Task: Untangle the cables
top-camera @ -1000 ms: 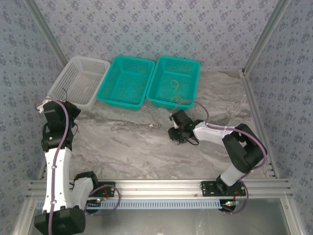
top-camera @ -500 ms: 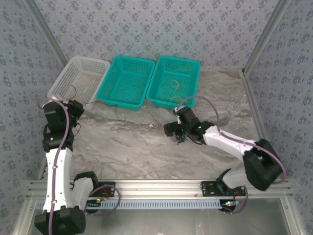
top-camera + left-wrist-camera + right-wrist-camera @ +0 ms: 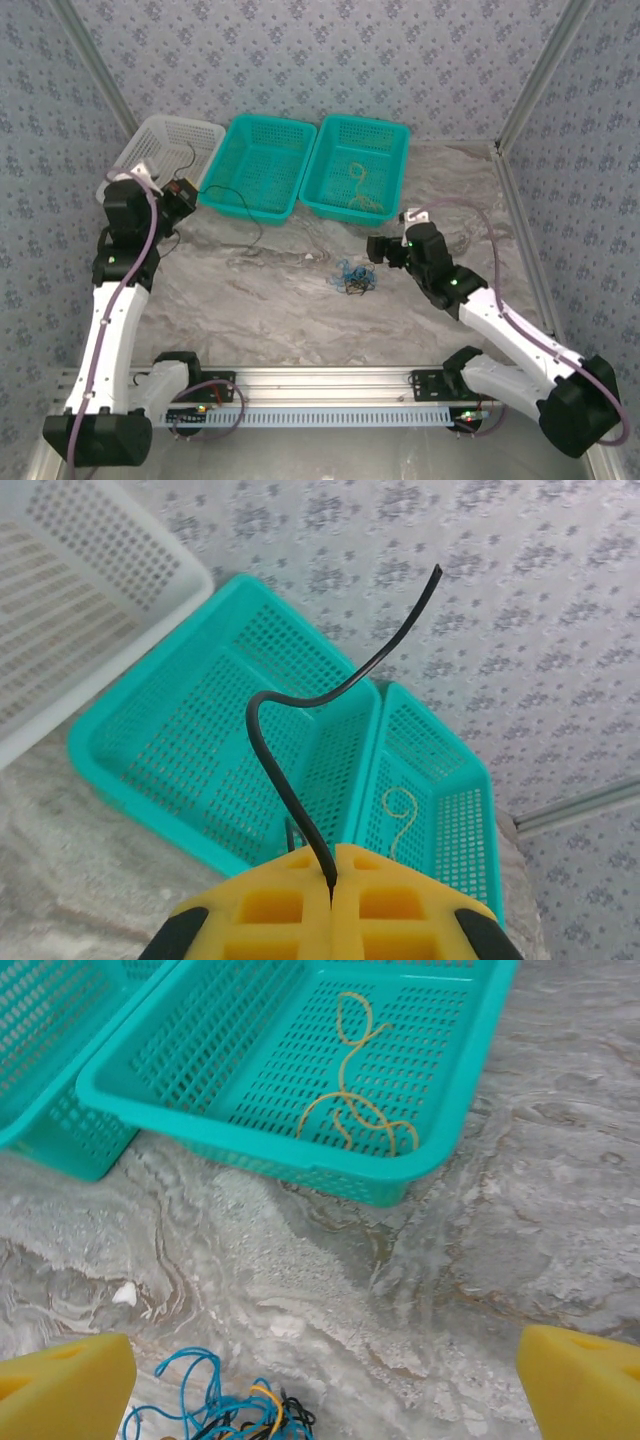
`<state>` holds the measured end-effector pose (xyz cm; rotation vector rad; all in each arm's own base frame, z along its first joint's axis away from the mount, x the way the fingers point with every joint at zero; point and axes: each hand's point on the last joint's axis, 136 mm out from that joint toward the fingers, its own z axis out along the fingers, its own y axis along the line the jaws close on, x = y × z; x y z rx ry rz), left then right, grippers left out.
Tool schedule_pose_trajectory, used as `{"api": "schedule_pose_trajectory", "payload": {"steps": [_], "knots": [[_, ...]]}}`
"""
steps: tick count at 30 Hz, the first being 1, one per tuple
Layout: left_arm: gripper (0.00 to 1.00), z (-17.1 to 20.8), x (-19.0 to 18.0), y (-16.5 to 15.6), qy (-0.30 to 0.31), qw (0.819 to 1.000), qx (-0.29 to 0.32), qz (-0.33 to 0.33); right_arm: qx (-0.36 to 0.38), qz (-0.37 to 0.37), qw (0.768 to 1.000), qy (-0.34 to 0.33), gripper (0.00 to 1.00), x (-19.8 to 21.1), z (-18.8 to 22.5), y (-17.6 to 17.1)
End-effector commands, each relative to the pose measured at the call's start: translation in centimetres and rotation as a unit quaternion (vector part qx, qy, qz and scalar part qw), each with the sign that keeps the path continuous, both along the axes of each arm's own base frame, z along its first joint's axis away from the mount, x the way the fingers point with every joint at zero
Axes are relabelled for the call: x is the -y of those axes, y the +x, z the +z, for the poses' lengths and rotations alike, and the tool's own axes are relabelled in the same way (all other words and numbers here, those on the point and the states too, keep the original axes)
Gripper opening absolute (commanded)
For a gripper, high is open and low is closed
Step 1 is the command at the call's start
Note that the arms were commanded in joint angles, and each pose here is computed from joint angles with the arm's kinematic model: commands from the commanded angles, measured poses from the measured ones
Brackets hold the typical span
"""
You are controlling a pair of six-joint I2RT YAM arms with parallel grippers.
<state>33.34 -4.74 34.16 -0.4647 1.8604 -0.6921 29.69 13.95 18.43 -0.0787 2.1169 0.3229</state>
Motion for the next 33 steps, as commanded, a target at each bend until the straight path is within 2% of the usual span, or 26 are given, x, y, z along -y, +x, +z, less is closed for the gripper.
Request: {"api": "schedule_pose_trajectory", "payload": {"steps": [1, 10, 15, 20, 26, 30, 33], "knots": [[0.00, 4.7, 1.5, 0.6, 0.025, 0.997, 0.068, -0.030, 0.008, -0.003, 0.999, 0.051, 1.00, 0.4, 0.2, -0.6], [0.00, 9.9, 3.8, 3.7, 0.062, 0.989, 0.117, -0.064, -0.013, -0.028, 0.993, 0.111, 1.00, 2.2, 0.7, -0.4], [0.00, 9.9, 3.7, 6.9, 0.095, 0.987, 0.117, -0.056, -0.028, -0.036, 0.988, 0.149, 1.00, 3.0, 0.0, -0.2], [0.00, 9.5, 4.9, 10.0, 0.107, 0.984, 0.120, -0.083, -0.042, -0.029, 0.985, 0.162, 1.00, 3.0, -0.3, -0.1], [0.00, 5.7, 5.8, 13.6, 0.122, 0.982, 0.095, -0.106, -0.058, -0.031, 0.985, 0.160, 1.00, 3.0, -1.0, -0.4], [0.00, 0.8, 6.4, 15.6, 0.140, 0.981, 0.053, -0.122, -0.067, -0.023, 0.984, 0.163, 1.00, 2.7, -1.2, -0.6], [0.01, -3.4, 7.0, 16.6, 0.144, 0.980, -0.003, -0.138, -0.070, -0.016, 0.983, 0.170, 1.00, 2.4, -1.1, -0.6]]}}
